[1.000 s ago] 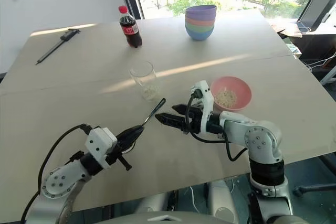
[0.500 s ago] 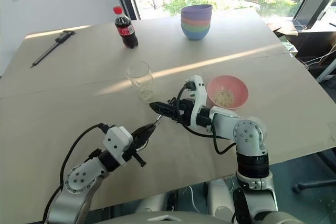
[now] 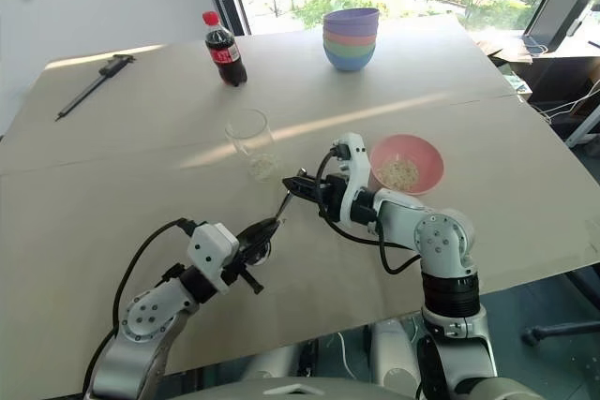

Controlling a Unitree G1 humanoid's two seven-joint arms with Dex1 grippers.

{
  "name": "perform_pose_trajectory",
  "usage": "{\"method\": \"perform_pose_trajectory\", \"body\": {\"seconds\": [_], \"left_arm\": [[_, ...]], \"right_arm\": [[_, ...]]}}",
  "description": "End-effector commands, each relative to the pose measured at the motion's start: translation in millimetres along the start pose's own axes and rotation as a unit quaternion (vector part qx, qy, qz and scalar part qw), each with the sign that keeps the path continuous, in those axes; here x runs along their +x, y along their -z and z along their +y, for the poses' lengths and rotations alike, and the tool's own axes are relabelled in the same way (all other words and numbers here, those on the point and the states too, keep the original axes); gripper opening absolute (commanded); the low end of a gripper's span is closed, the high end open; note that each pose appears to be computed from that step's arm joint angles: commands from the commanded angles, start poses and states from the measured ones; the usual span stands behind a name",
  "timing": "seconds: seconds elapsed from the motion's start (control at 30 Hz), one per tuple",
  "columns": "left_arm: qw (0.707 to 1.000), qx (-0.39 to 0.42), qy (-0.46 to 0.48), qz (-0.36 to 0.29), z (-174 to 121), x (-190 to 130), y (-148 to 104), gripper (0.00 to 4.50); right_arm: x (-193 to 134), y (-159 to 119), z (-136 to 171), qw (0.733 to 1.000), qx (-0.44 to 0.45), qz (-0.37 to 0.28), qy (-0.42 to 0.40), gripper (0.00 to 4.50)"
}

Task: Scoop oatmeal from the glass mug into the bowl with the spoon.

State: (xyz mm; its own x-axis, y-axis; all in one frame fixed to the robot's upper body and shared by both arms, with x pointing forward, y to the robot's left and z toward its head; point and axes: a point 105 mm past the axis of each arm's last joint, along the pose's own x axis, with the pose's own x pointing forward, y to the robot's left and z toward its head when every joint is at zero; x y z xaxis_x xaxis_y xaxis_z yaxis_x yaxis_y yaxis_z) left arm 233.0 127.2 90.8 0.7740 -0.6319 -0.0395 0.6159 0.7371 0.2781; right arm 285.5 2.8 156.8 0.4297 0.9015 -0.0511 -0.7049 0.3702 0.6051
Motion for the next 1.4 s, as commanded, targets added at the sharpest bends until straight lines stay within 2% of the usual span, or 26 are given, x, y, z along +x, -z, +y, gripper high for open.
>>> {"method": "perform_pose_trajectory", "body": {"seconds": [0.03,0.3,0.33,0.37,0.5,0.53,0.6,0.7,0.8,0.87,1.0,1.13,1.4], "left_arm": [[1.000,0.004,0.014,-0.020,-4.2,1.2,-8.0,0.00],[1.000,-0.008,-0.007,-0.023,4.7,-0.4,-9.9,0.00],[1.000,-0.006,-0.008,-0.024,5.1,-0.6,-10.4,0.71],[1.000,-0.003,-0.011,-0.025,5.8,-1.1,-10.8,0.98],[0.998,-0.012,-0.047,-0.040,16.0,-8.0,-17.5,2.58],[0.994,-0.050,-0.080,-0.046,25.9,-11.4,-19.0,2.58],[0.987,-0.078,-0.122,-0.065,40.6,-20.2,-25.8,2.58],[0.982,-0.073,-0.157,-0.071,55.5,-33.7,-29.8,2.58],[0.970,-0.068,-0.226,-0.056,89.6,-46.1,-21.0,2.58],[0.967,-0.067,-0.240,-0.047,108.5,-44.7,-14.5,2.58],[0.971,-0.058,-0.223,-0.061,126.0,-31.7,-15.7,2.58],[0.979,-0.039,-0.186,-0.070,146.8,-5.4,-12.4,2.58],[0.987,-0.019,-0.146,-0.067,169.2,32.1,-5.2,2.58]], "right_arm": [[2.4,-6.0,7.7,1.000,-0.011,-0.009,-0.018,0.07],[-0.1,-8.9,1.1,1.000,-0.008,-0.015,-0.003,0.07],[-0.4,-9.0,0.7,1.000,-0.008,-0.015,-0.002,0.00],[-0.6,-9.2,0.3,1.000,-0.007,-0.016,-0.001,0.00],[-2.9,-14.2,-3.6,1.000,-0.005,-0.023,0.007,0.00],[-4.1,-16.3,-4.9,1.000,-0.005,-0.026,0.010,0.00],[-6.9,-19.5,-7.7,0.999,-0.007,-0.029,0.016,0.00],[-10.8,-23.0,-12.2,0.999,-0.010,-0.031,0.026,0.00],[-14.2,-28.6,-16.3,0.999,-0.012,-0.038,0.037,0.00],[-15.7,-34.2,-16.1,0.998,-0.012,-0.047,0.040,0.00],[-17.8,-41.6,-8.1,0.998,-0.017,-0.057,0.029,0.00],[-28.5,-52.2,9.7,0.997,-0.037,-0.064,-0.003,0.00],[-42.0,-65.6,3.4,0.995,-0.045,-0.085,0.032,0.00]]}}
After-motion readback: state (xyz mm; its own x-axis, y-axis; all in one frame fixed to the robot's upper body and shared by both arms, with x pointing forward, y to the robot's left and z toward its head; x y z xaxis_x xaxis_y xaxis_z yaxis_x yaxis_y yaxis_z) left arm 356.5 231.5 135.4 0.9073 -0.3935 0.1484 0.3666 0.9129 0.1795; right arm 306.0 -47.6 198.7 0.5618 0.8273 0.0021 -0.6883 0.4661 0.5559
